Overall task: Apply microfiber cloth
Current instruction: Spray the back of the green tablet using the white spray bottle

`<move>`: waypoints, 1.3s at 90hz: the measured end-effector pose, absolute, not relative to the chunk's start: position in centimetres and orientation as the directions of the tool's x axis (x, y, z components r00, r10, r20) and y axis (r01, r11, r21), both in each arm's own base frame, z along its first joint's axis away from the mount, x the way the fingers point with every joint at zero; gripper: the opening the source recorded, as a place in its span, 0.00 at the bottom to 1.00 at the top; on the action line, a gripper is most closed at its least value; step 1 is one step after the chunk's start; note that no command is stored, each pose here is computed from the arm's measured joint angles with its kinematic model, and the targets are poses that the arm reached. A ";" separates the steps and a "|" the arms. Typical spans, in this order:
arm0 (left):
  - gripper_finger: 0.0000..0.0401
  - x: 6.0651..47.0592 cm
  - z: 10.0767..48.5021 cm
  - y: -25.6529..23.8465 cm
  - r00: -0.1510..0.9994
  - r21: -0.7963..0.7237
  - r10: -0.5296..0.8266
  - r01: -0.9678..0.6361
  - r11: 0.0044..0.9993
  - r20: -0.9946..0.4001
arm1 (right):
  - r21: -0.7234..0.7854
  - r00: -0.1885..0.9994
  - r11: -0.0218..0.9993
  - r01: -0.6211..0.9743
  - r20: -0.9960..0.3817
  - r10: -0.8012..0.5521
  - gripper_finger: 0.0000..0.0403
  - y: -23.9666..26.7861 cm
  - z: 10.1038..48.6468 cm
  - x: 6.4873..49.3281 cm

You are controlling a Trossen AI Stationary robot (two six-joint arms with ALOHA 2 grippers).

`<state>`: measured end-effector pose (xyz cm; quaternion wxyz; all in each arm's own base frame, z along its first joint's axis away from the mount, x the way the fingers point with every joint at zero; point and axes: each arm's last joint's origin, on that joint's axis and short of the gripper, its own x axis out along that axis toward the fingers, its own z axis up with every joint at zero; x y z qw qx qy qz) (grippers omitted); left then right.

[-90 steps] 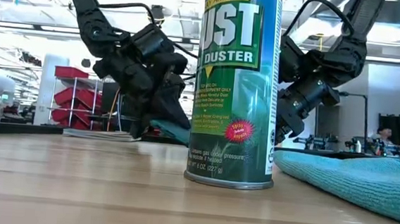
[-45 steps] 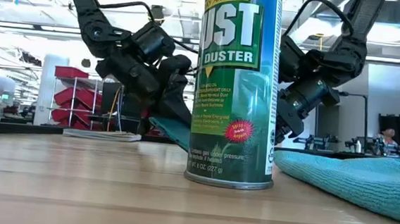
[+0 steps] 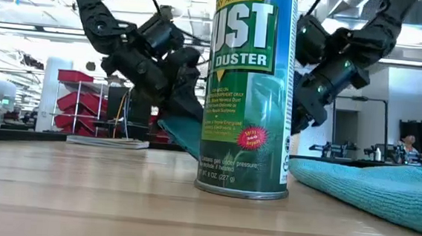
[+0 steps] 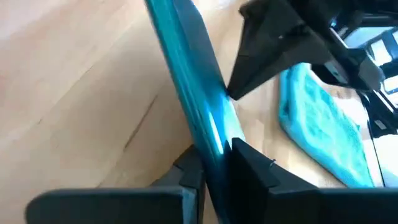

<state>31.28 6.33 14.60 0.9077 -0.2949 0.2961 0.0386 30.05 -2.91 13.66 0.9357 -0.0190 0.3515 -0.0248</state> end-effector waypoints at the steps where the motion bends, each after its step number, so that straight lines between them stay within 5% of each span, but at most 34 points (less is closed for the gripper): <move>1: 0.06 31.2 14.8 6.3 0.823 -0.508 -0.102 -0.242 0.827 -0.558 | -0.054 0.753 0.998 0.034 -0.656 -0.062 0.00 -2.9 13.8 30.0; 34: 0.01 28.3 20.4 6.1 0.844 -0.332 0.093 -0.306 0.892 -0.528 | -0.103 0.746 0.992 0.077 -0.653 -0.126 0.00 -1.4 16.3 28.7; 79: 0.01 28.5 22.1 3.6 0.895 -0.313 0.064 -0.221 0.924 -0.442 | -0.120 0.765 0.982 0.148 -0.615 -0.190 0.00 -1.7 16.8 28.9; 117: 0.01 28.1 23.7 2.5 0.923 -0.204 0.101 -0.187 0.961 -0.370 | -0.130 0.846 0.978 0.165 -0.491 -0.208 0.00 -1.6 21.0 27.4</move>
